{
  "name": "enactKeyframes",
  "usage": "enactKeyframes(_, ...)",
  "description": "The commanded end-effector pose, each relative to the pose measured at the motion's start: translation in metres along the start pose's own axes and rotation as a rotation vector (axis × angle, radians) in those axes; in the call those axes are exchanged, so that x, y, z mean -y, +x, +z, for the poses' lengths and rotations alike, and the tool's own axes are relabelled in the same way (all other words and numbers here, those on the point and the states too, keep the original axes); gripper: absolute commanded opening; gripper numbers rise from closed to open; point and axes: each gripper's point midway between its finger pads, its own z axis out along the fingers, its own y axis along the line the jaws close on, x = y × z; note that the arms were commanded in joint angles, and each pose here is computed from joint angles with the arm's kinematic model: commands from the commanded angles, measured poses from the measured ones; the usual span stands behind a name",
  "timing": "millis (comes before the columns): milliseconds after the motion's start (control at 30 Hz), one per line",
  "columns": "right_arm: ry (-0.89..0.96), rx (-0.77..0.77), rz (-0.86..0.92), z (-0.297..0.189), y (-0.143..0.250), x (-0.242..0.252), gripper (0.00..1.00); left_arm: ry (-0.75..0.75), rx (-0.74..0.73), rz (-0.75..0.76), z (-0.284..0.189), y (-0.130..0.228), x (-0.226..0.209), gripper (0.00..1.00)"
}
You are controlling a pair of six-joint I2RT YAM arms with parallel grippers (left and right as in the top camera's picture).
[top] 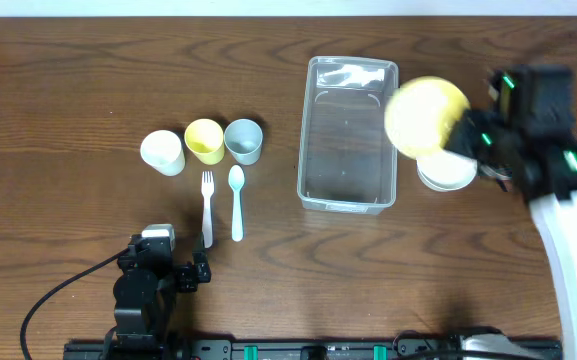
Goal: Pack container
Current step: 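Carry the yellow bowl into the clear container and release it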
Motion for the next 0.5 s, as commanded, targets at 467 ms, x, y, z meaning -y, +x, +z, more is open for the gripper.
enactKeyframes(467, -0.102, -0.221, -0.122, 0.216, -0.016, -0.096, 0.01, 0.006, -0.003, -0.004, 0.002, 0.003, 0.001, 0.98)
